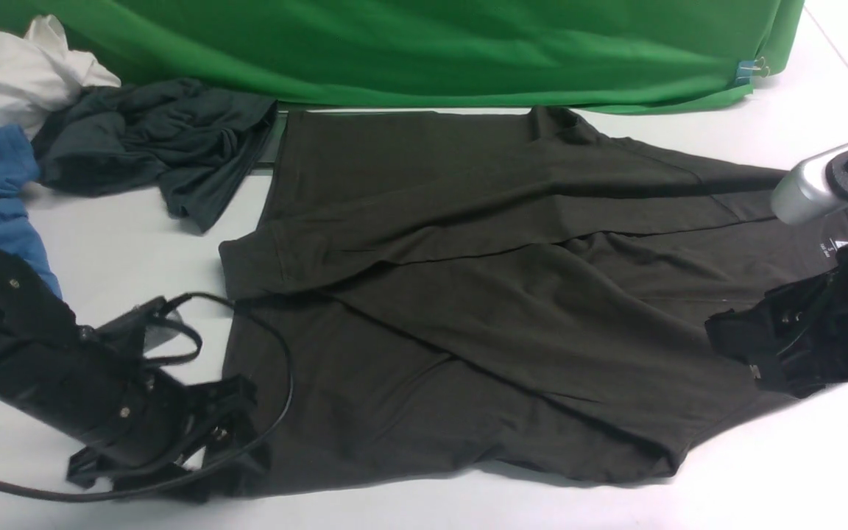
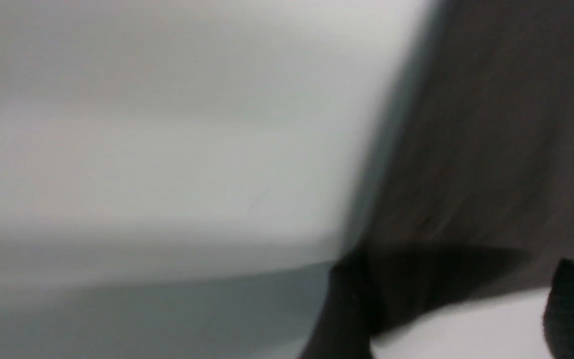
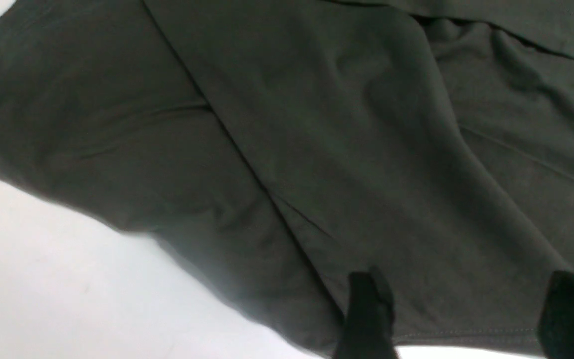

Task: Fold a long-sleeved shirt on a white desktop.
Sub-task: 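Grasp the near edge of the shirt at its hem and shoulder corners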

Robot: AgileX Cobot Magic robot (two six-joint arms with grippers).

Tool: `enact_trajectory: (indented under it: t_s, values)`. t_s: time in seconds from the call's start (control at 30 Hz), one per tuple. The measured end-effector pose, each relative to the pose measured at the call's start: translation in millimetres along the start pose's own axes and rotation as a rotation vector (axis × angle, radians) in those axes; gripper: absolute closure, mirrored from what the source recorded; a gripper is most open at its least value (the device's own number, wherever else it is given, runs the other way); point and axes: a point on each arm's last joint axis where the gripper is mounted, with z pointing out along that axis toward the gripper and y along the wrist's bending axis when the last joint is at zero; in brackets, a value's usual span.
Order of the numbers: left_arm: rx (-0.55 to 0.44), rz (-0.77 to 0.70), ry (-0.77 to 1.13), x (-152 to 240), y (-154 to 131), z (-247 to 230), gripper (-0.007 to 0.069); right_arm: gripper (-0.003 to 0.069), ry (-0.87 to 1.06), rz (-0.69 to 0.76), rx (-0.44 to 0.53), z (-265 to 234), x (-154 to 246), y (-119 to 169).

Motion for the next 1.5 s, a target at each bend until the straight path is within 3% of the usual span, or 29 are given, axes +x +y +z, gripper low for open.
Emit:
enact_trajectory:
  t_s: [0.17,0.27,0.33,0.57,0.77,0.93,1.27,1.37,1.43,1.5]
  values:
    - [0.001,0.027,-0.051,-4,2,4,0.0358,0.0221,0.049,-0.044,-0.007,0,4,1]
    - [-0.017,0.047,-0.053,-5,4,5,0.0517,0.0220,0.077,-0.152,-0.015,0,7,1]
    - [-0.019,0.057,-0.047,-4,4,4,0.0568,0.0218,0.107,-0.244,-0.031,0,10,3]
    - [-0.031,0.122,-0.075,3,2,-7,0.0578,0.0216,0.223,-0.539,-0.127,16,18,25]
    - [-0.029,0.204,-0.151,14,-6,-34,0.0578,0.0197,0.331,-0.805,-0.104,52,32,38]
    - [-0.030,0.227,-0.170,17,-8,-41,0.0578,0.0197,0.424,-0.864,-0.112,84,53,36]
    - [-0.044,0.235,-0.165,18,-6,-41,0.0578,0.0202,0.432,-0.946,-0.124,131,64,38]
    - [-0.046,0.238,-0.165,18,-6,-41,0.0578,0.0249,0.423,-0.942,-0.123,137,62,39]
    - [-0.049,0.240,-0.165,18,-5,-41,0.0578,0.0338,0.436,-0.927,-0.121,138,61,39]
    - [-0.051,0.243,-0.165,18,-5,-41,0.0578,0.0482,0.452,-0.918,-0.120,138,62,39]
